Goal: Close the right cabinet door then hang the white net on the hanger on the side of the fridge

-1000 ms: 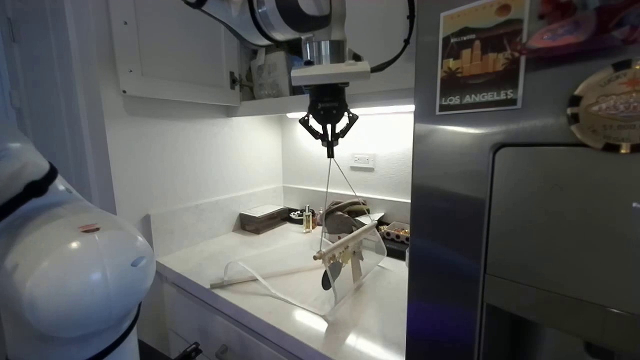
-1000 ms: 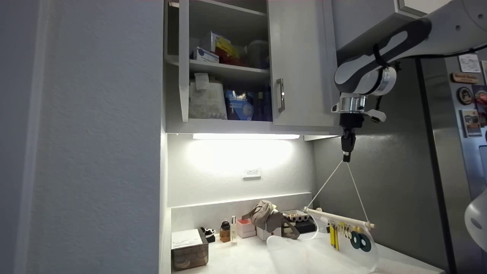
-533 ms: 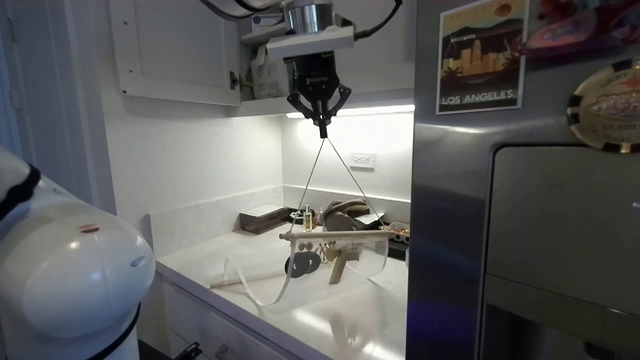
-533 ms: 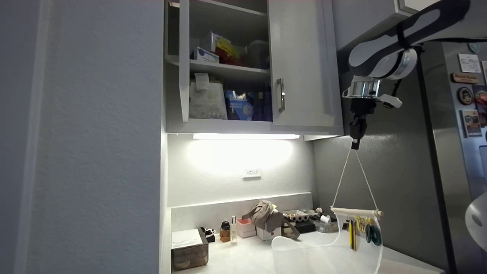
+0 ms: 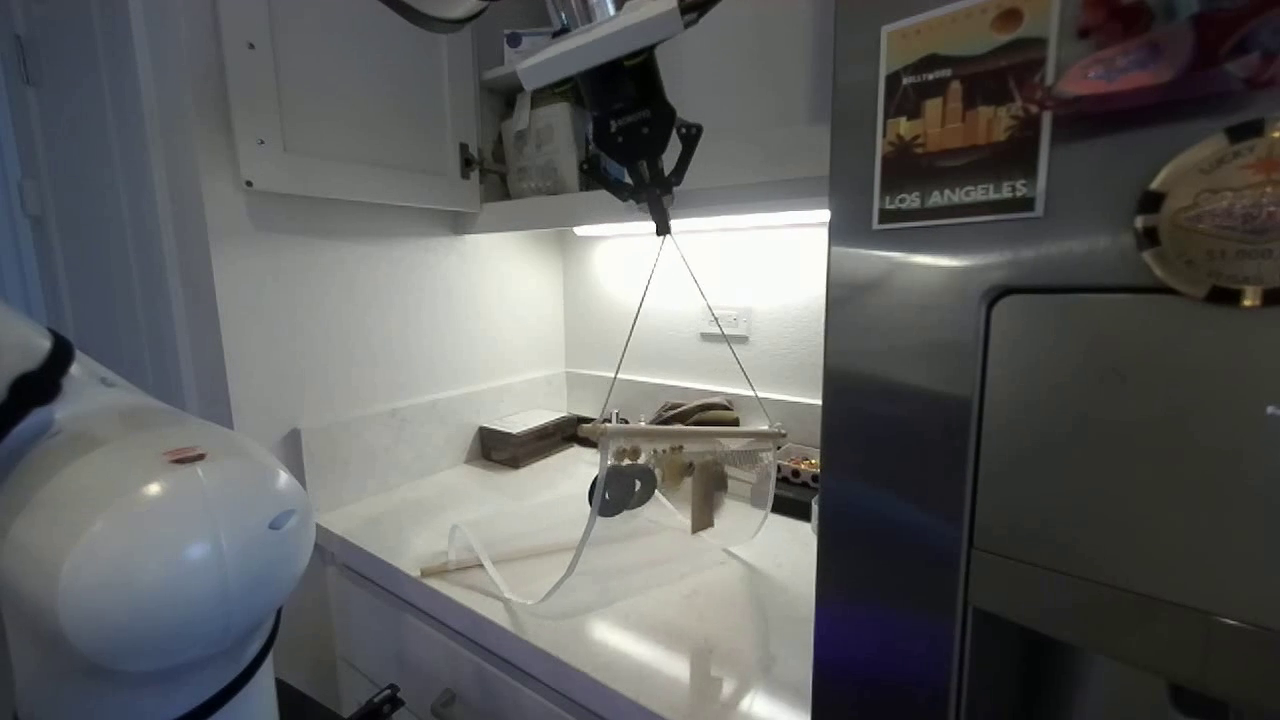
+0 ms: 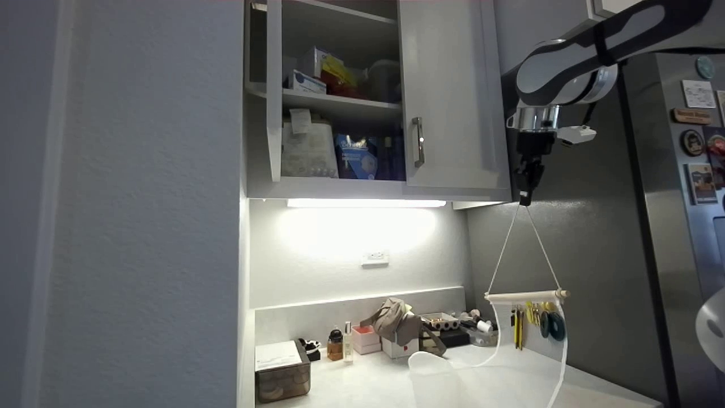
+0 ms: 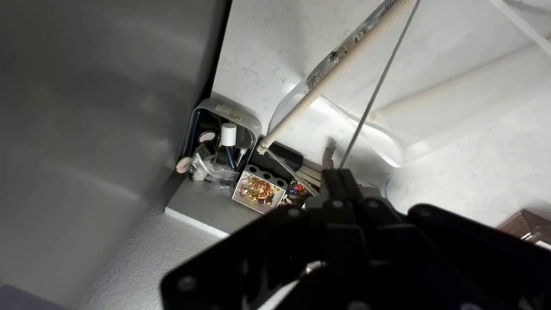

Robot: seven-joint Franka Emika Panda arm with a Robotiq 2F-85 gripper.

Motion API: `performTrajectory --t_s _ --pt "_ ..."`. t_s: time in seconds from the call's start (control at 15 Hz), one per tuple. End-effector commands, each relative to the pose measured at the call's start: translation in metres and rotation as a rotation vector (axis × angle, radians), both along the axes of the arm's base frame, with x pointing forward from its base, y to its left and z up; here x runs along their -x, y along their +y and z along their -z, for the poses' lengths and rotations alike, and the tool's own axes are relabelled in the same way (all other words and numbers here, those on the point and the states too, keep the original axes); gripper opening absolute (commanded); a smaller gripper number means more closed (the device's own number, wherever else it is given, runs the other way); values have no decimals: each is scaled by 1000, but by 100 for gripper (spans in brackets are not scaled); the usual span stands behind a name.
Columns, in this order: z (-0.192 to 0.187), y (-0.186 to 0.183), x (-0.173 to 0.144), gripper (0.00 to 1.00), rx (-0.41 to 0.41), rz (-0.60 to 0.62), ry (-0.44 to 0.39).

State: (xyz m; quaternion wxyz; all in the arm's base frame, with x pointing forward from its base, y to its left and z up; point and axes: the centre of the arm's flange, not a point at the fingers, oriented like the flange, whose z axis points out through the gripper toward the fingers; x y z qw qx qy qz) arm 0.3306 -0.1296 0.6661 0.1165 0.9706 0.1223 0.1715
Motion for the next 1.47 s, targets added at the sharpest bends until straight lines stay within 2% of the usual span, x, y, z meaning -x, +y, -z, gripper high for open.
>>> performTrajectory --t_s 0.0,0.53,1.0,1.4 --pt "-27 10 -10 0 67 40 -52" --pt "-85 -2 -4 0 187 123 -162" --pt "-129 -15 10 0 238 179 -232" --pt "-169 -22 23 0 273 250 -331"
